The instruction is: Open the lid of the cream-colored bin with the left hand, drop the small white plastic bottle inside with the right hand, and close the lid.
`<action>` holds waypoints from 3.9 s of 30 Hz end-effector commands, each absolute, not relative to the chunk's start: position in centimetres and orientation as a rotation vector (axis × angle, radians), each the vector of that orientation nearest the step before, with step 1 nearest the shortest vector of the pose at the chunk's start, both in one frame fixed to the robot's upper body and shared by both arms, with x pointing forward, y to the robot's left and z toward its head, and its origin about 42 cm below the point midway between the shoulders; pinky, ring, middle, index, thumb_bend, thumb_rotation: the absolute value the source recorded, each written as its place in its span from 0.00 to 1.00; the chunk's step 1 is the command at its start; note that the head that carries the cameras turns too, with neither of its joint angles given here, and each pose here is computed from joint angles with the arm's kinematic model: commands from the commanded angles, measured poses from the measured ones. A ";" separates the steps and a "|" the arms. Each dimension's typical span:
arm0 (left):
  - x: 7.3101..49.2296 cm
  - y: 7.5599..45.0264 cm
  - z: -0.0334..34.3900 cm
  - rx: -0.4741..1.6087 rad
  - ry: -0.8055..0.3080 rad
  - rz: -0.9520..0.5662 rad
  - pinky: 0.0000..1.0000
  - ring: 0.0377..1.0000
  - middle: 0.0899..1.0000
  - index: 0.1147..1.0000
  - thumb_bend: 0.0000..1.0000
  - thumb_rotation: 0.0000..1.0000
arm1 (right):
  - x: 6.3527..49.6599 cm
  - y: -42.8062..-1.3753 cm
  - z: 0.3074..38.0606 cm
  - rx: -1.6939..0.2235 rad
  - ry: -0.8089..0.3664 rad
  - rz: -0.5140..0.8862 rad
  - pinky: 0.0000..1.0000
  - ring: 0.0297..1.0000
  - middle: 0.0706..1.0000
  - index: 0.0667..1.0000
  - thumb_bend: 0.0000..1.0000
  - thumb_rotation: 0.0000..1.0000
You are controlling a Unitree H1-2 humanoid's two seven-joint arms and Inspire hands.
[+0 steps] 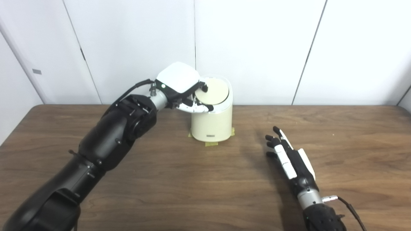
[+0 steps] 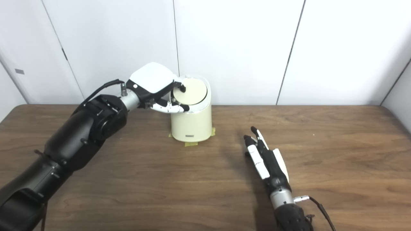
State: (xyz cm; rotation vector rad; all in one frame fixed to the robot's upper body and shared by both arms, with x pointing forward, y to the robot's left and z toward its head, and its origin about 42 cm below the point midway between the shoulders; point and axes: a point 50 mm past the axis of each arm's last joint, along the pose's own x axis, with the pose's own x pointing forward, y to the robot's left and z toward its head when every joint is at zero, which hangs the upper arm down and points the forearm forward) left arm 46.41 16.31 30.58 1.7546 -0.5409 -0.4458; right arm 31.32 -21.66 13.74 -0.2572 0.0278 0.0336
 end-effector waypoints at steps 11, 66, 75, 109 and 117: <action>44.6 16.2 29.9 1.777 -0.590 -0.435 0.85 0.82 0.76 0.74 0.54 0.86 | 31.7 -21.3 14.9 -0.269 0.026 0.051 0.77 0.87 0.86 0.95 0.54 1.00; 44.0 13.4 28.6 1.736 -0.608 -0.551 0.91 0.89 0.84 0.83 0.53 0.90 | 31.7 -20.7 15.0 -0.304 0.051 0.033 0.73 0.82 0.80 0.91 0.47 1.00; 43.9 13.1 28.5 1.725 -0.628 -0.555 0.91 0.88 0.84 0.83 0.54 0.92 | 31.8 -20.6 15.0 -0.334 0.054 0.024 0.76 0.82 0.79 0.91 0.48 1.00; 43.8 12.5 31.9 1.642 -0.803 -0.427 0.81 0.83 0.79 0.78 0.50 0.78 | 31.8 -20.9 15.3 -0.300 0.064 0.020 0.77 0.83 0.81 0.92 0.46 1.00; 42.1 11.9 34.7 1.547 -0.885 -0.332 0.74 0.82 0.78 0.78 0.49 0.75 | 31.9 -21.0 15.1 -0.323 0.064 0.020 0.77 0.82 0.80 0.92 0.46 1.00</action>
